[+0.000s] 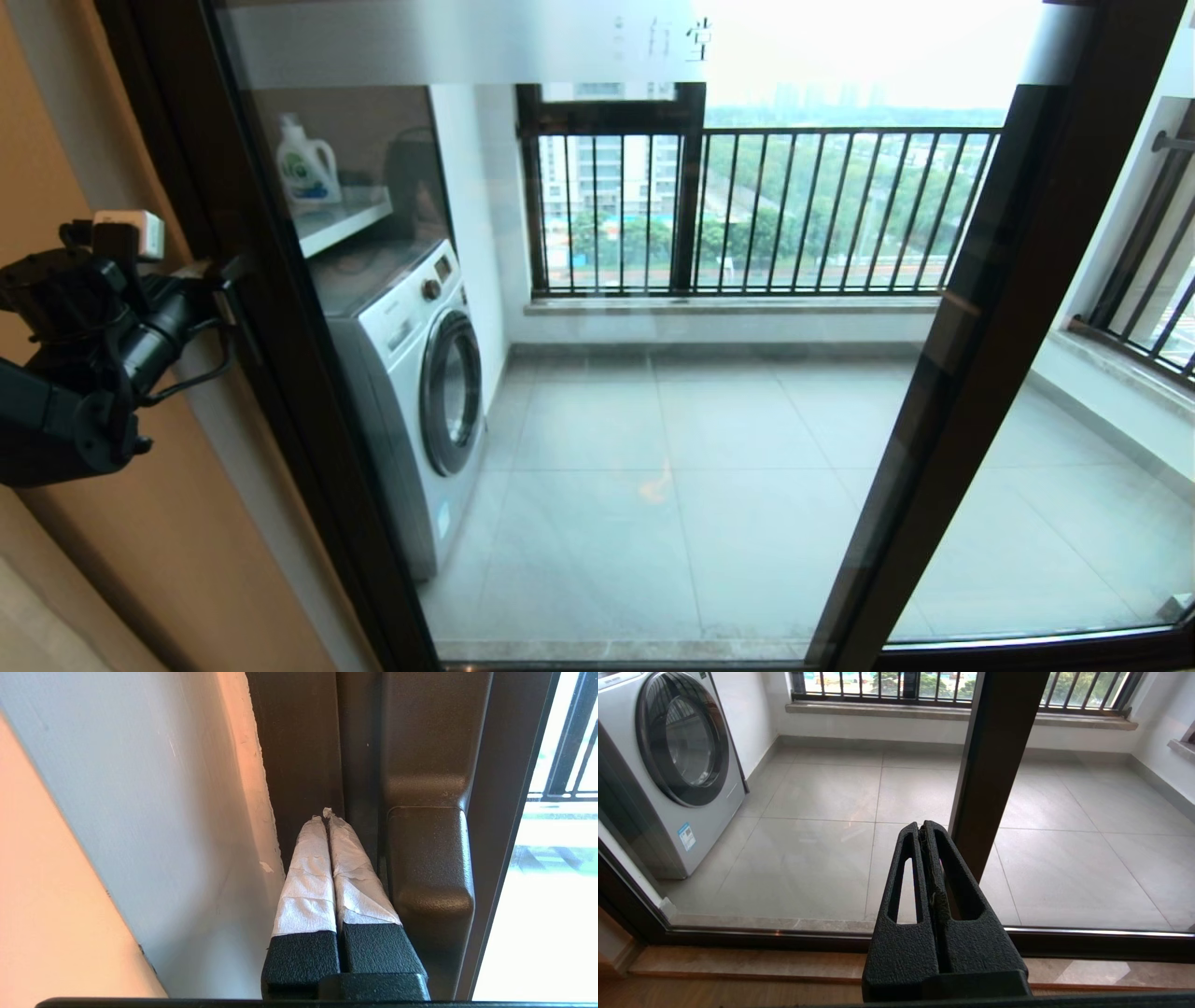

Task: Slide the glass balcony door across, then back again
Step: Open the slid door

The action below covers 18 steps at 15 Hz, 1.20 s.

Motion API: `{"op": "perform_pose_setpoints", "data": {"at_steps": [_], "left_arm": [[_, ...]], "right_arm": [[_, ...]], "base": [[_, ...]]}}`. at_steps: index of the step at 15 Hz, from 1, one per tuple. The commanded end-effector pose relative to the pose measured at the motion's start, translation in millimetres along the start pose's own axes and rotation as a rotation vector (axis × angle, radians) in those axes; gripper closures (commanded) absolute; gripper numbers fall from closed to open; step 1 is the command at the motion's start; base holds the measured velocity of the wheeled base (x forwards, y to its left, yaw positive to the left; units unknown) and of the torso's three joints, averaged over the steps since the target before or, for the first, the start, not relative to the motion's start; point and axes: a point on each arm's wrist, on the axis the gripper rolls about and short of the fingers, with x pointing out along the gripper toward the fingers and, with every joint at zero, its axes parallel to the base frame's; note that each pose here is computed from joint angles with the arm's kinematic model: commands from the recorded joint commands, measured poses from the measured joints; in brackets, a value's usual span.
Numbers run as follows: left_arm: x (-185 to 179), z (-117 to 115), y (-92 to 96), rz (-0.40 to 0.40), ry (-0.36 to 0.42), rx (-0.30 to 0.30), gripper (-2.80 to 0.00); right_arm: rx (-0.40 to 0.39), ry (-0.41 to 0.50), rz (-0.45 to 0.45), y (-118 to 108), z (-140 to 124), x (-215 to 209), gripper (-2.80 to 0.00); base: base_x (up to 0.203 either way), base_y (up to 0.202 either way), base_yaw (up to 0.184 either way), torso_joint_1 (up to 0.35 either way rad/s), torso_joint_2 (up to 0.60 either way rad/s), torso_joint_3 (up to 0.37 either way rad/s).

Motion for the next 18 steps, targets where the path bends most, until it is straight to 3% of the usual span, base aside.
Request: {"op": "perform_pose_setpoints", "data": {"at_steps": [1,18], "left_arm": [[-1,4,-2.4,-0.009,-0.014,0.001,0.00],[-3,6,-19.8,-0.051,-0.012,0.012,0.00]], "right_arm": [[-0.001,0.001,0.000,0,0,0,0.00],[-0.001,0.002,0.001,0,0,0,0.00]], "base": [[0.000,0.000,0.000,0.000,0.00,0.000],[0.000,0.000,0.000,0.000,0.00,0.000]]}}
